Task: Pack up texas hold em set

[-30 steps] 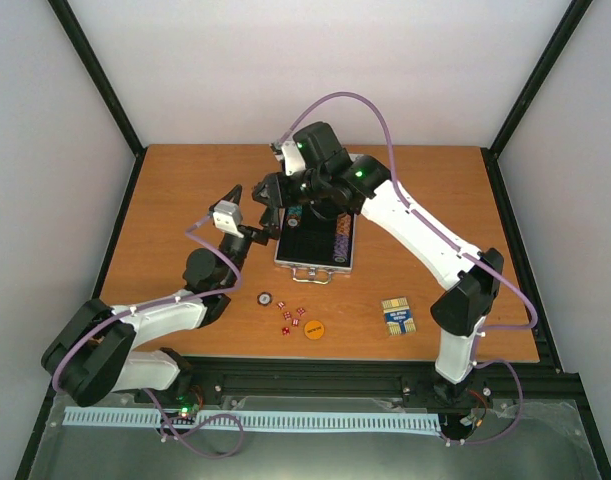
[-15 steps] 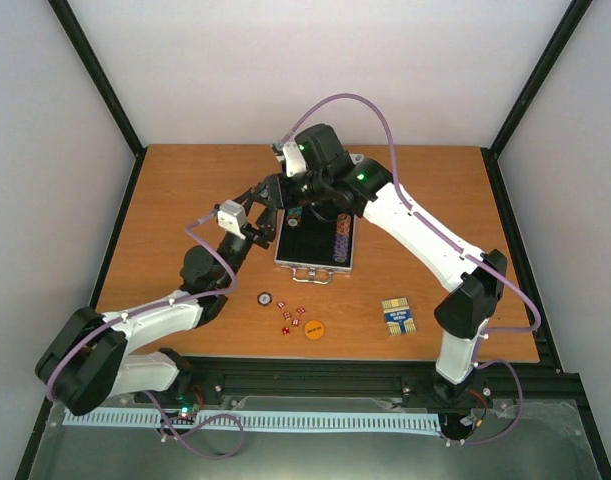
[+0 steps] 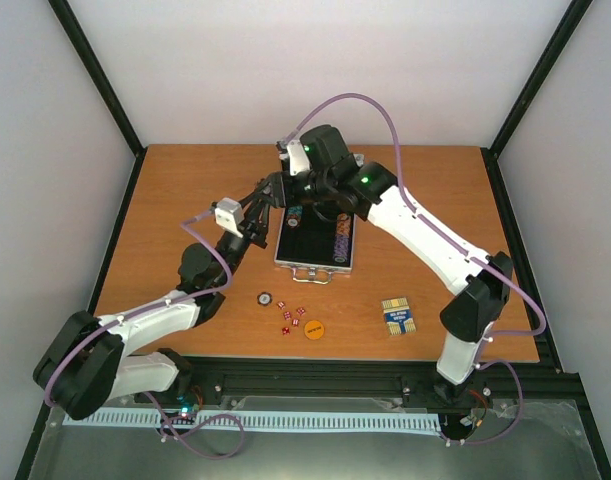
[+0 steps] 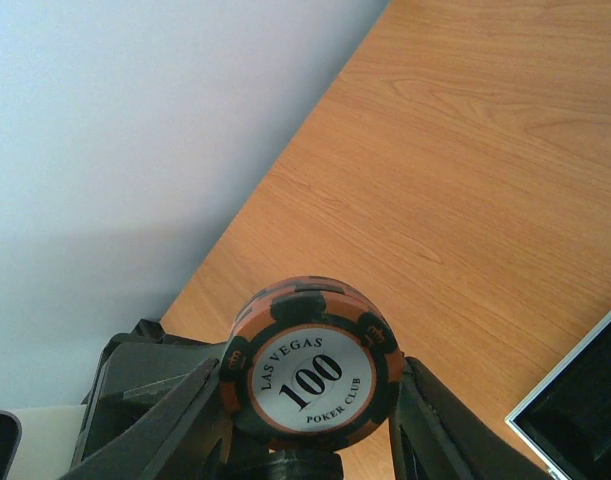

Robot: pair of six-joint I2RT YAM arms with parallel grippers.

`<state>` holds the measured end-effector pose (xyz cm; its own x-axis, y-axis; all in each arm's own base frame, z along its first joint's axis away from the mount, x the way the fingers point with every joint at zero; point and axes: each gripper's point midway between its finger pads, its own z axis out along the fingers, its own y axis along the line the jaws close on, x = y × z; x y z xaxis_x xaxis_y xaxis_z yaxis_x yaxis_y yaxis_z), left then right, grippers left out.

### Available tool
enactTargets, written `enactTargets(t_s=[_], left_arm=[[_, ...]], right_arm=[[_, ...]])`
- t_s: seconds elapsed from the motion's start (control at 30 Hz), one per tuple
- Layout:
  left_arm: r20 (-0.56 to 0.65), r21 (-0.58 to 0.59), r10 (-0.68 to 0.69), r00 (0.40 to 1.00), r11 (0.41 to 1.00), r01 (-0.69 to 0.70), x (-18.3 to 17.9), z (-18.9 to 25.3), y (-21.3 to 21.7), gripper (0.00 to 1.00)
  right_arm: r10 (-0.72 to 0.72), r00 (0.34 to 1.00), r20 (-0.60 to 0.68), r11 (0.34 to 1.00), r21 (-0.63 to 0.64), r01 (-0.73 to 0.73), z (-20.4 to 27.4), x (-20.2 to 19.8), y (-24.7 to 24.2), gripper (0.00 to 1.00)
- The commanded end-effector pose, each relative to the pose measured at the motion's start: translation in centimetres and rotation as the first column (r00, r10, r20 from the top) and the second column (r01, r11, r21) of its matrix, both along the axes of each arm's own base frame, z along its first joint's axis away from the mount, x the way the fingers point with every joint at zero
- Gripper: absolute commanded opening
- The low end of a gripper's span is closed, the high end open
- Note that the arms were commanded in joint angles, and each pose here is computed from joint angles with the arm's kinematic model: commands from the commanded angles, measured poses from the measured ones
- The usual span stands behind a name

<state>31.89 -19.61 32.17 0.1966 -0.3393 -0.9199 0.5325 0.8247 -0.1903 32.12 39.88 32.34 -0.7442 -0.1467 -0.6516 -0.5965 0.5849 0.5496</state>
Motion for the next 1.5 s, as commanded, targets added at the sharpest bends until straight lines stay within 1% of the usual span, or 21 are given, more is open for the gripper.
enactTargets(t_s=[0.0, 0.17, 0.2, 0.27, 0.33, 0.37, 0.63, 0.77, 0.87, 0.9, 0.93, 1.0, 1.03, 1.13, 1.27, 1.33, 1.47], left_arm=[[0.254, -0.254, 0.109, 0.961, 0.966, -0.043, -2.1, 10.7, 4.6, 0.26], [0.295, -0.233, 0.091, 0.951, 0.972, -0.021, -2.2, 11.7, 4.0, 0.25], [0.301, -0.228, 0.089, 0.949, 0.973, -0.019, -2.2, 11.8, 3.9, 0.23], [0.313, -0.221, 0.081, 0.946, 0.975, -0.010, -2.1, 12.1, 3.7, 0.15], [0.332, -0.202, 0.057, 0.942, 0.979, 0.012, -2.1, 12.4, 3.1, 0.02], [0.347, -0.183, 0.035, 0.937, 0.983, 0.031, -2.3, 12.6, 2.7, 0.01], [0.412, -0.072, -0.084, 0.907, 0.990, 0.125, -3.2, 12.9, 0.2, 0.01], [0.422, -0.032, -0.130, 0.897, 0.987, 0.158, -3.7, 12.7, -0.5, 0.01], [0.394, -0.010, -0.143, 0.908, 0.987, 0.160, -3.3, 12.8, -0.9, 0.01], [0.391, -0.004, -0.137, 0.910, 0.989, 0.151, -3.2, 12.8, -0.8, 0.05], [0.390, -0.002, -0.131, 0.912, 0.990, 0.143, -3.2, 12.7, -0.8, 0.12], [0.389, -0.007, -0.116, 0.914, 0.992, 0.129, -3.1, 12.7, -0.5, 0.32], [0.388, -0.012, -0.110, 0.915, 0.992, 0.125, -3.1, 12.8, -0.4, 0.37], [0.389, -0.012, -0.109, 0.915, 0.992, 0.124, -3.1, 12.7, -0.4, 0.44], [0.394, -0.024, -0.094, 0.914, 0.993, 0.113, -3.1, 12.6, -0.1, 0.50], [0.407, -0.026, -0.093, 0.909, 0.993, 0.113, -3.3, 12.8, -0.1, 0.51], [0.438, -0.018, -0.102, 0.893, 0.992, 0.122, -3.5, 13.2, -0.4, 0.49]], right_arm=[[-0.019, 0.992, -0.123, 0.985, -0.174, -0.003, -5.4, -1.5, -2.8, 0.03], [-0.010, 0.991, -0.135, 0.984, -0.176, -0.014, -5.9, -1.9, -2.9, 0.03], [-0.010, 0.991, -0.136, 0.984, -0.178, -0.015, -6.0, -2.0, -3.0, 0.03], [-0.008, 0.991, -0.137, 0.984, -0.178, -0.017, -6.1, -2.1, -3.0, 0.03], [-0.003, 0.990, -0.141, 0.983, -0.180, -0.023, -6.3, -2.3, -3.0, 0.03], [-0.003, 0.990, -0.144, 0.983, -0.182, -0.023, -6.4, -2.4, -3.1, 0.03], [0.000, 0.987, -0.159, 0.982, -0.187, -0.030, -7.3, -2.6, -3.2, 0.03], [0.005, 0.986, -0.166, 0.981, -0.190, -0.037, -7.7, -2.6, -3.0, 0.03], [0.011, 0.986, -0.167, 0.982, -0.184, -0.042, -7.6, -2.6, -2.8, 0.03], [0.012, 0.986, -0.167, 0.982, -0.184, -0.043, -7.7, -2.6, -2.8, 0.03], [0.012, 0.986, -0.168, 0.982, -0.184, -0.043, -7.7, -2.6, -2.8, 0.03], [0.015, 0.985, -0.170, 0.982, -0.185, -0.046, -7.8, -2.7, -2.7, 0.03], [0.017, 0.985, -0.171, 0.982, -0.184, -0.049, -7.7, -2.7, -2.7, 0.03], [0.021, 0.985, -0.173, 0.981, -0.187, -0.053, -7.9, -2.8, -2.6, 0.03], [0.030, 0.983, -0.179, 0.980, -0.187, -0.064, -8.0, -3.0, -2.4, 0.03], [0.039, 0.982, -0.183, 0.980, -0.185, -0.073, -8.0, -3.2, -2.2, 0.03], [0.073, 0.978, -0.194, 0.974, -0.199, -0.113, -8.5, -4.2, -1.4, 0.03]])
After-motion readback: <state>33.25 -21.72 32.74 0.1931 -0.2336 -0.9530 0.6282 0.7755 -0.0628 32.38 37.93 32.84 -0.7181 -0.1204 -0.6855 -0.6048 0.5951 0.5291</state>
